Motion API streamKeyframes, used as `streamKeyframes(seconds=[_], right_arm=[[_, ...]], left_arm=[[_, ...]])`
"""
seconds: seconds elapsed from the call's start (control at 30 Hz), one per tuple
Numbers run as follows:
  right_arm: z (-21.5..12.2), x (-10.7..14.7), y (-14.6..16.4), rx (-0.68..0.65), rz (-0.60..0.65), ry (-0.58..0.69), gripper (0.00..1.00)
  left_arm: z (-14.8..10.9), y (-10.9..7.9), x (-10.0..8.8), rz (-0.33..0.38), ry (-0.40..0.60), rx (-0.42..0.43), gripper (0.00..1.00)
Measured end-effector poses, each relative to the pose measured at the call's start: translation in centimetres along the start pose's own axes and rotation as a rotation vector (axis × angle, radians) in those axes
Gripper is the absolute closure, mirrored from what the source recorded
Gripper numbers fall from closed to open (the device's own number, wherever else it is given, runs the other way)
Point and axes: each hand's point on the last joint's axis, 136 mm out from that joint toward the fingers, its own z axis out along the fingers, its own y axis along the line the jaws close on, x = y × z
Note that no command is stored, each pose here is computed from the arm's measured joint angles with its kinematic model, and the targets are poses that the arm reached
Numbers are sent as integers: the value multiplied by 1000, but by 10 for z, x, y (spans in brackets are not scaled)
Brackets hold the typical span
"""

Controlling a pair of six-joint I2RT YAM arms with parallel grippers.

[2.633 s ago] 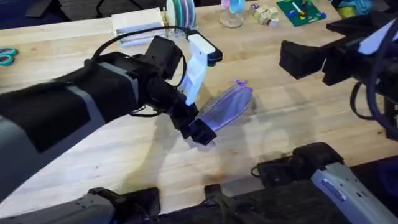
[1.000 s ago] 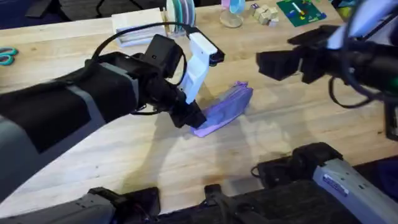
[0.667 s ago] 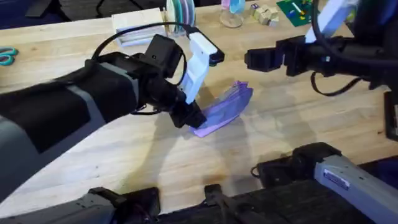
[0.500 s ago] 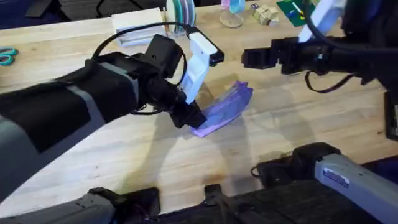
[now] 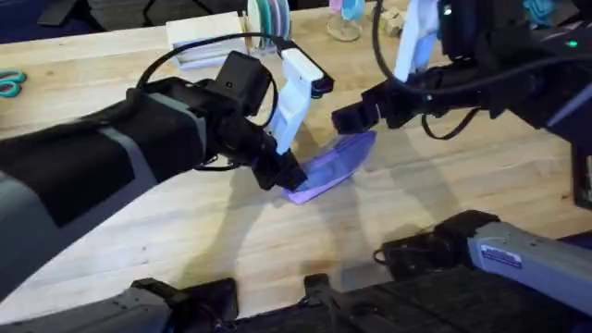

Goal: Unzip the bag, pick up the pens from the table one at a time and place them inside, then zip the bag closed.

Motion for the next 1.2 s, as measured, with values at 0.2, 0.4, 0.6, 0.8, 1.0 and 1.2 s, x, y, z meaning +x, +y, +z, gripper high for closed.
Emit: streamKeyframes(seconds=[0.2, 0.4, 0.6, 0.8, 1.0, 1.2], right_arm=[[12, 9, -2, -6, -6, 58, 106], [16, 15, -4, -10, -4, 91, 148], [18, 20, -4, -12, 1, 116, 215], [18, 23, -3, -13, 4, 126, 441], [17, 28, -3, -14, 7, 145, 766], [17, 32, -4, -8, 10, 162, 969]], left_arm=[[0, 0, 0, 0, 0, 0, 958], [0, 0, 0, 0, 0, 0, 957], [0, 0, 0, 0, 0, 0, 958], [0, 0, 0, 0, 0, 0, 958], [0, 0, 0, 0, 1, 0, 958], [0, 0, 0, -1, 1, 1, 958]])
